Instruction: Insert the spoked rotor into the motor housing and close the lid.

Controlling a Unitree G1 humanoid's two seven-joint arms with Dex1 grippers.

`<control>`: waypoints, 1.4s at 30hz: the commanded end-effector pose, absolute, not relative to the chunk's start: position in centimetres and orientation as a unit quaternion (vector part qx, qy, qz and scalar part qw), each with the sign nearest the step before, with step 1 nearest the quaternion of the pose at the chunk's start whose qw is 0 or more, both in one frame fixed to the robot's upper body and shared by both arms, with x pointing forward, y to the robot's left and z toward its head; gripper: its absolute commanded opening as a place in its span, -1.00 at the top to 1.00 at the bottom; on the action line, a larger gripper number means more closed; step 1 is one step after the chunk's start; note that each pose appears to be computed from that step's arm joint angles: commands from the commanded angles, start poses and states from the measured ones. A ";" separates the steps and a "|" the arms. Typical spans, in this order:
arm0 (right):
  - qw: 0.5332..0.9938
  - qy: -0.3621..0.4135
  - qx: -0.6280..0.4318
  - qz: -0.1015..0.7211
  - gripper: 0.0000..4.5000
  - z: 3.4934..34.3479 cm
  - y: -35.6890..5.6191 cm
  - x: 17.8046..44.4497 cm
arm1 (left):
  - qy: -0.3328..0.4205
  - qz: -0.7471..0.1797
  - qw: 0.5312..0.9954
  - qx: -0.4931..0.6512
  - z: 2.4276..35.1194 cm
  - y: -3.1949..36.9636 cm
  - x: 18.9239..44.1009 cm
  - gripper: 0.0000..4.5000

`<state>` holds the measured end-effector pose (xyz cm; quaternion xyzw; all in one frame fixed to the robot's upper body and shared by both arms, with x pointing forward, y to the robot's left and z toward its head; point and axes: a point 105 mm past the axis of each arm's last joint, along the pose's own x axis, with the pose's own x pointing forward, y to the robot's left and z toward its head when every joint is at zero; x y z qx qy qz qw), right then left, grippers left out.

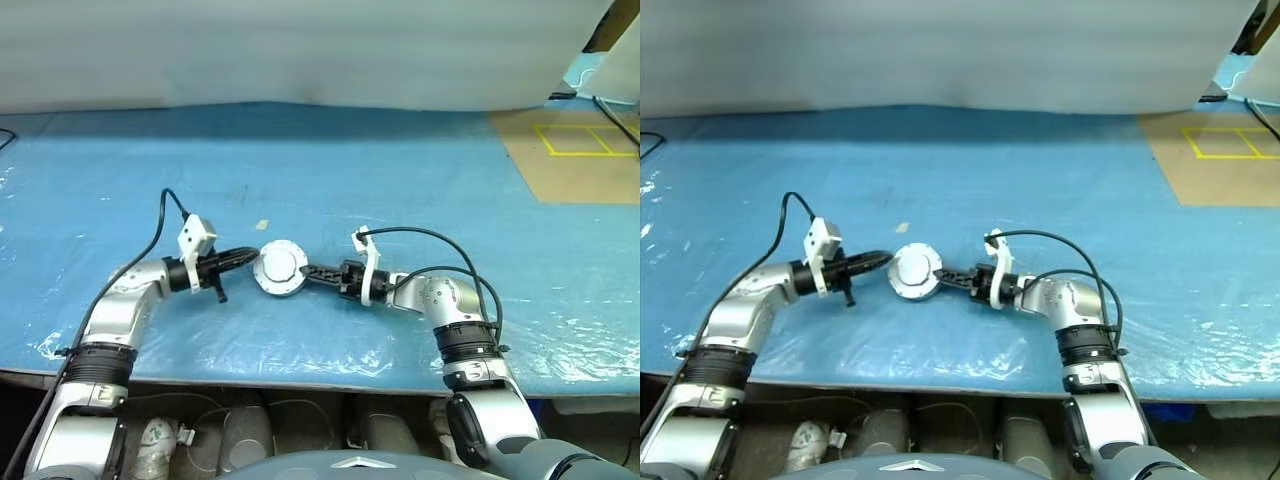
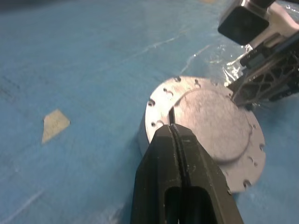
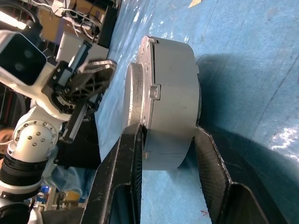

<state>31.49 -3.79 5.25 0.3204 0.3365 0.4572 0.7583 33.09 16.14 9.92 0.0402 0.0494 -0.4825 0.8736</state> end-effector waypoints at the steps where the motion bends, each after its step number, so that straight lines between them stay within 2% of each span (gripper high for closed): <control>1: 0.768 0.393 0.304 0.404 0.43 1.9 -4.8 30.8 | 0.034 -0.484 0.873 0.058 10.2 15.7 33.4 1.00; 8: 0.766 0.388 0.316 0.404 0.43 2.4 -4.7 30.9 | 0.050 -0.492 0.864 0.089 8.4 15.6 33.1 1.00; 14: 0.761 0.387 0.348 0.387 0.44 2.7 -4.9 31.4 | 0.047 -0.496 0.861 0.104 8.3 15.4 33.2 1.00; 18: 0.753 0.397 0.360 0.382 0.44 2.5 -4.7 31.3 | 0.023 -0.497 0.864 0.083 9.6 15.0 33.5 1.00; 22: 0.750 0.406 0.368 0.369 0.44 2.0 -5.0 31.3 | 0.005 -0.510 0.860 -0.003 12.4 14.6 32.9 1.00; 28: 0.742 0.405 0.397 0.358 0.45 1.9 -5.2 31.1 | -0.007 -0.482 0.872 -0.086 15.6 15.1 33.3 1.00; 32: 0.728 0.390 0.443 0.349 0.48 2.8 -5.3 31.8 | -0.005 -0.463 0.881 -0.092 15.9 15.7 33.6 1.00; 36: 0.693 0.361 0.516 0.352 0.48 4.8 -5.5 32.8 | -0.005 -0.450 0.886 -0.112 16.1 16.1 33.8 1.00; 42: 0.673 0.335 0.551 0.363 0.48 6.4 -5.3 33.0 | -0.003 -0.442 0.887 -0.130 16.3 16.4 33.5 1.00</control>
